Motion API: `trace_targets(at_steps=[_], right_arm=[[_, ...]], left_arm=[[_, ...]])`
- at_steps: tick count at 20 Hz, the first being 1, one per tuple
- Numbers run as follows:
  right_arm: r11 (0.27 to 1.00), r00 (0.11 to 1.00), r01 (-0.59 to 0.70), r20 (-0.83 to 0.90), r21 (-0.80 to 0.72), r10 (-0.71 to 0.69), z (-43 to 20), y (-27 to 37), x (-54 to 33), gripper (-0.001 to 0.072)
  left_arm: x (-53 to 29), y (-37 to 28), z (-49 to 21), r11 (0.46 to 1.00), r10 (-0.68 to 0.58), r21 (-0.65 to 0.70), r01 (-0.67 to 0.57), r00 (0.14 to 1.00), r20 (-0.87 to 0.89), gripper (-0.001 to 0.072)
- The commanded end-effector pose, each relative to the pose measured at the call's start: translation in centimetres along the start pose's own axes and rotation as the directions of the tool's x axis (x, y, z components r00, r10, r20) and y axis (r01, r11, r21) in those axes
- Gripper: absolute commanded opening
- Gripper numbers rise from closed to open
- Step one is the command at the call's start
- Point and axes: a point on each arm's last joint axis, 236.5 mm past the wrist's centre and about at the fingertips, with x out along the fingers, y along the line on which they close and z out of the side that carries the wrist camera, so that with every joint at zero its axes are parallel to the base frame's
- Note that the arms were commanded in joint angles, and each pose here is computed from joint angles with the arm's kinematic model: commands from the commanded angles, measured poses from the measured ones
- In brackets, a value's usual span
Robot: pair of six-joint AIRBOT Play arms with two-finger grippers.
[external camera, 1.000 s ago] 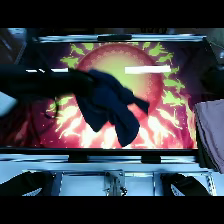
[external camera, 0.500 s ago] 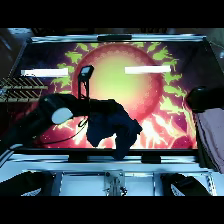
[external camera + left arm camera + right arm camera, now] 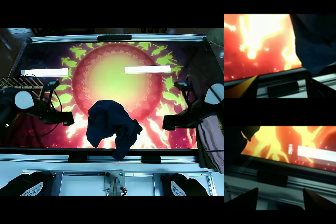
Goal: Fold the shirts.
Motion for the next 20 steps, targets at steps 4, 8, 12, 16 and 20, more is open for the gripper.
trace_targets(at_steps=[4, 8, 12, 16, 20], right_arm=[[0.936, 0.94, -0.321, -0.07, 0.146, 0.333, -3.1, 4.7, 8.7, 0.0667], [0.936, 0.93, -0.319, -0.143, 0.147, 0.34, -5.7, 6.1, 11.9, 0.0667], [0.911, 0.917, -0.377, -0.075, 0.166, 0.393, -5.0, 9.3, 14.1, 0.0667], [0.909, 0.919, -0.391, 0.014, 0.144, 0.393, -2.9, 12.1, 15.4, 0.0667], [0.895, 0.908, -0.414, 0.002, 0.164, 0.419, -2.4, 15.1, 18.2, 0.0667]], left_arm=[[9.1, -3.2, -2.8, 0.938, -0.278, -0.227, 0.263, 0.96, -0.036, 0.061], [12.4, -4.3, -3.6, 0.934, -0.303, -0.237, 0.269, 0.945, -0.122, 0.061], [13.4, -6.7, -1.7, 0.907, -0.365, -0.243, 0.344, 0.93, -0.044, 0.0585], [13.5, -7.1, -0.9, 0.904, -0.365, -0.241, 0.352, 0.931, -0.009, 0.0165], [12.5, -7.5, 0.1, 0.911, -0.38, -0.174, 0.374, 0.925, -0.001, 0.0034]])
